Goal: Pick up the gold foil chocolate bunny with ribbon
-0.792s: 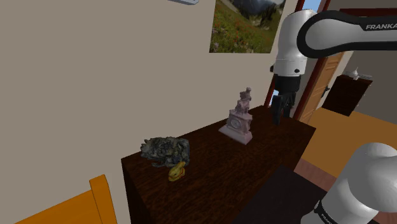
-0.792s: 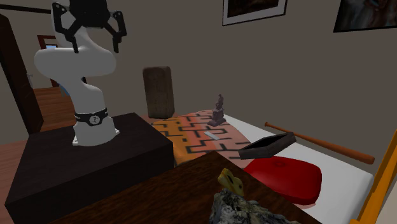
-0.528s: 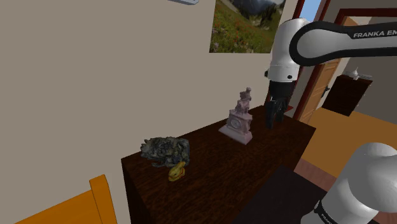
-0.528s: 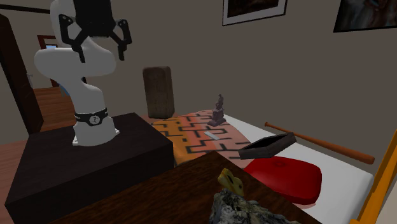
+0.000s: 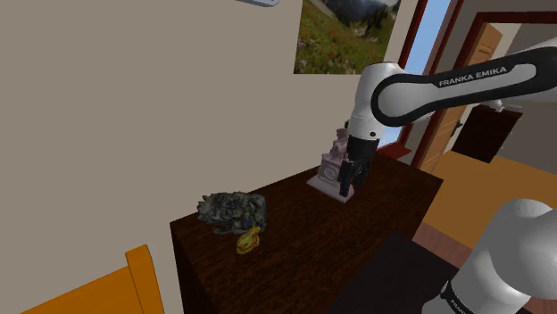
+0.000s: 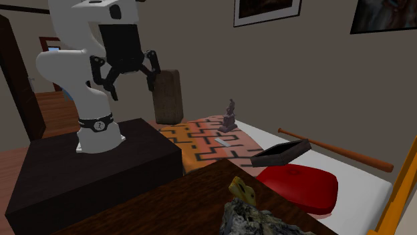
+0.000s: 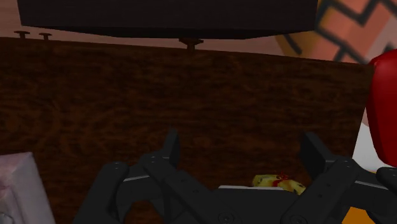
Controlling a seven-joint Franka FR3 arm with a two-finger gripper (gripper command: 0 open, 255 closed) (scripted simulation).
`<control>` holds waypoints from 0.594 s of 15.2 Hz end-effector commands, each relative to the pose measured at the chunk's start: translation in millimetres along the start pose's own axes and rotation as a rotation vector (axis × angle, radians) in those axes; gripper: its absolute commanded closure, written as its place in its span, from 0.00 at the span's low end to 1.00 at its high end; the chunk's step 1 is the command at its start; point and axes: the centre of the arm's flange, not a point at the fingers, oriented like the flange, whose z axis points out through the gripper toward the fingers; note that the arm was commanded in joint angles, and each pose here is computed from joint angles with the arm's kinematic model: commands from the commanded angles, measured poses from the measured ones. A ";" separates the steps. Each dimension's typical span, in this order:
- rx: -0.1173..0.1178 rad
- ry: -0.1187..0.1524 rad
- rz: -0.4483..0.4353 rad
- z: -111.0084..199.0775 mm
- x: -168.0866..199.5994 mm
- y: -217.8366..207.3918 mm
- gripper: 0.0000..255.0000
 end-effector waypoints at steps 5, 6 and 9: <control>0.056 0.061 -0.030 54.9 42.7 -19.1 0.00; 0.065 0.070 -0.035 63.3 50.5 -22.3 0.00; 0.093 0.098 -0.051 88.0 74.1 -32.7 0.00</control>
